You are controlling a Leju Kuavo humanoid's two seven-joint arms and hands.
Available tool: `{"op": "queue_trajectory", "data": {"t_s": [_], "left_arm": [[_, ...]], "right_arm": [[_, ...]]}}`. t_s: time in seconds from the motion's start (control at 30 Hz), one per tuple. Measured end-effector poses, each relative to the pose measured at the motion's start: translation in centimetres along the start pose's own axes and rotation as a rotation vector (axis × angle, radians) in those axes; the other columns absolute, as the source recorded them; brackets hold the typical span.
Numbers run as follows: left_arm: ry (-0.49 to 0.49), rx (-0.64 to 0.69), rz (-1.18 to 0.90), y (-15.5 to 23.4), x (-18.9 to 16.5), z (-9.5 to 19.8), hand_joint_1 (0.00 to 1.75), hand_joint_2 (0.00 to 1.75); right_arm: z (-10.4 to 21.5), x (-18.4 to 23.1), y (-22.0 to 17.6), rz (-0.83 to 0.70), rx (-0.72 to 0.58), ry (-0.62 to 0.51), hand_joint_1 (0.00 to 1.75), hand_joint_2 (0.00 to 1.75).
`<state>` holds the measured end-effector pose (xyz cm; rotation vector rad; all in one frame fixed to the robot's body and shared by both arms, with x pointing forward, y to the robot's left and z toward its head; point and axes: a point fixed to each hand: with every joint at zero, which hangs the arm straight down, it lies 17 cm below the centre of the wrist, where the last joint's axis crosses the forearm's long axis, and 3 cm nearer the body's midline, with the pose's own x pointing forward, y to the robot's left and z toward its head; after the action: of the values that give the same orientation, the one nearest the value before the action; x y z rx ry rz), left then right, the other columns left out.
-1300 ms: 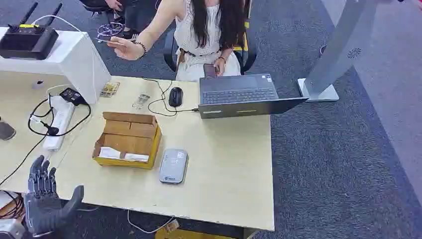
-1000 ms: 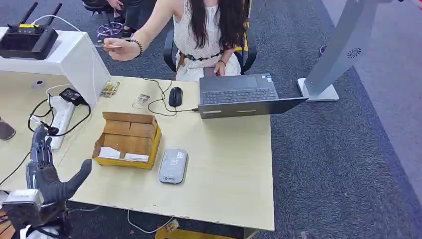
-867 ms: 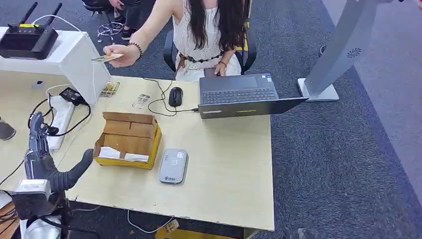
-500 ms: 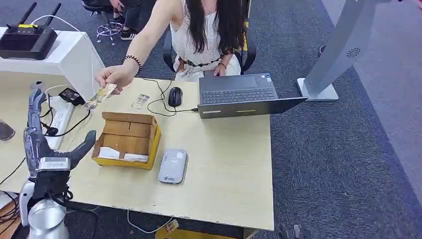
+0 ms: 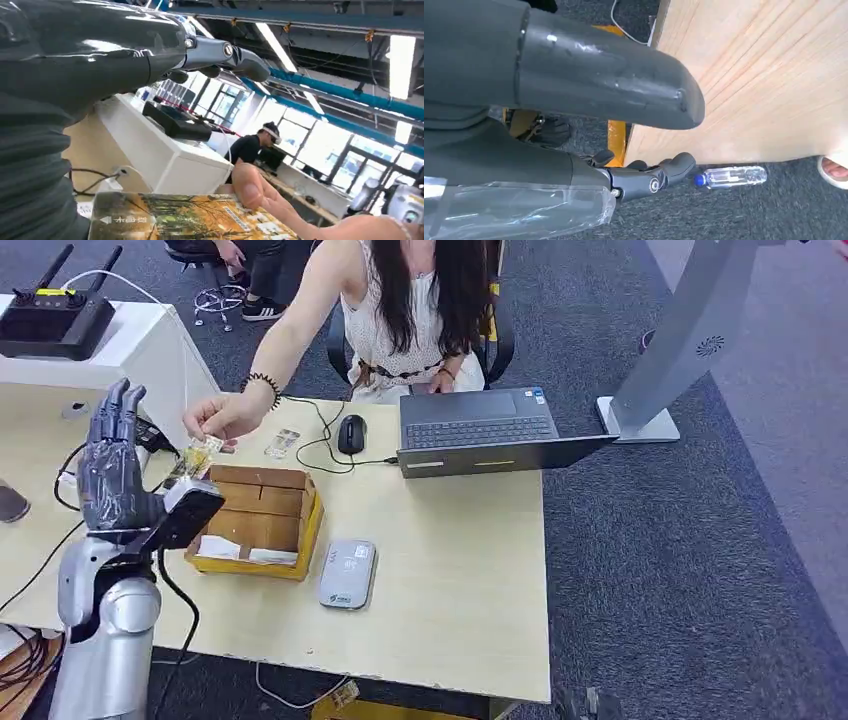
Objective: Pass the card to the sensor for recognition and then transmit it.
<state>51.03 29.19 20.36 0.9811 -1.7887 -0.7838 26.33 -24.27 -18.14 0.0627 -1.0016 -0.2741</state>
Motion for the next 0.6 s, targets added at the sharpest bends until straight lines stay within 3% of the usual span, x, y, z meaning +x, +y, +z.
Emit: {"op": "queue_trajectory", "data": {"t_s": [0.6], "left_arm": [[0.108, -0.058, -0.584, 1.4, -6.8, -5.3, 0.0, 1.75]], "right_arm": [[-0.4, -0.2, 1.4, 0.004, 0.035, 0.033, 0.0, 0.0]]}}
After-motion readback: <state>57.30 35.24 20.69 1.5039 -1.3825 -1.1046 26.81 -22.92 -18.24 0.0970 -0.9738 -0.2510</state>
